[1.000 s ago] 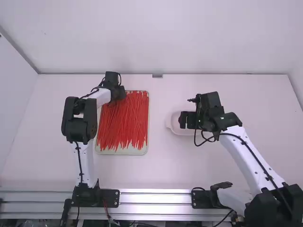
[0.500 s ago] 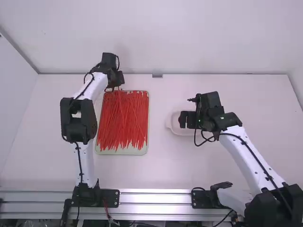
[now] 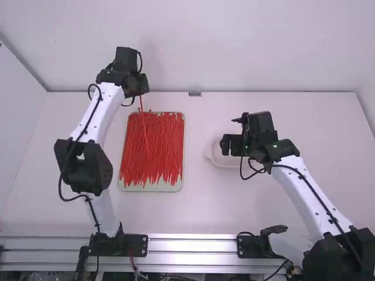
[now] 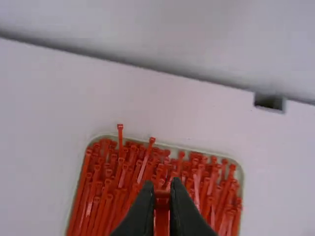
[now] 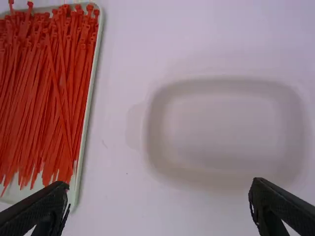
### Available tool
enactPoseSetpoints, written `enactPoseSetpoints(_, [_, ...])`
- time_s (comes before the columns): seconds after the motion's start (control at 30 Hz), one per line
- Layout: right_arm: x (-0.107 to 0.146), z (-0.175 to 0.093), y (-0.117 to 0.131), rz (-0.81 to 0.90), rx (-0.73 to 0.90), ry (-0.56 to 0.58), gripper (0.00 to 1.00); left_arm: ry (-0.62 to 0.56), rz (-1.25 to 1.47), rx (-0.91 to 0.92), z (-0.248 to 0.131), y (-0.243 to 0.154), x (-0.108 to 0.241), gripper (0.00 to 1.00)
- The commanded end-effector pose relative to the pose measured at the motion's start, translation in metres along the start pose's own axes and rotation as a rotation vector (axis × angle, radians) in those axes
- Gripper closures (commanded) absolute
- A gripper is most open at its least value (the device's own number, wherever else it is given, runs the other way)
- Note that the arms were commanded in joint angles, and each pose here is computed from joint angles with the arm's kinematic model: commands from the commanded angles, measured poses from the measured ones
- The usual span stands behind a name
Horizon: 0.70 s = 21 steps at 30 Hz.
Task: Fasten the cable tie
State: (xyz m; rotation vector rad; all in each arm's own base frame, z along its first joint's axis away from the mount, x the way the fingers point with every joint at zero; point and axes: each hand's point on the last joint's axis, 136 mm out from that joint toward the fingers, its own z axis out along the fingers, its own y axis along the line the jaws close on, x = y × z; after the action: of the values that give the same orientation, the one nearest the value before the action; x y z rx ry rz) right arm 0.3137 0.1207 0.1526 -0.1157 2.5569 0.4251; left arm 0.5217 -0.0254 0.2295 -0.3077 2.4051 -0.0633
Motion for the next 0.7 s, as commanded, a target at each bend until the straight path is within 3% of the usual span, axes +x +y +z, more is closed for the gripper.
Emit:
enactPoseSetpoints(0.0, [0.000,-0.002,0.002,-0.013,-0.007,-0.010,0.02,-0.098,0.010,-0.006,-0.047,-0.007,-0.021,0.98])
enactPoseSetpoints(0.2, [-0.001,-0.002,0.002,-0.014,-0.008,-0.014,0.02,-0.151,0.033,-0.025,-0.100,-0.011,-0.016,0.98])
enactPoseSetpoints(0.5, [-0.001,-0.002,0.003,-0.013,-0.013,-0.011,0.02,-0.190,0.005,-0.031,-0.135,0.010,0.016,0.98])
enactPoseSetpoints(0.67, [-0.002,-0.004,0.022,-0.051,-0.120,-0.013,0.01,-0.241,-0.046,0.007,-0.143,0.018,0.042,0.98])
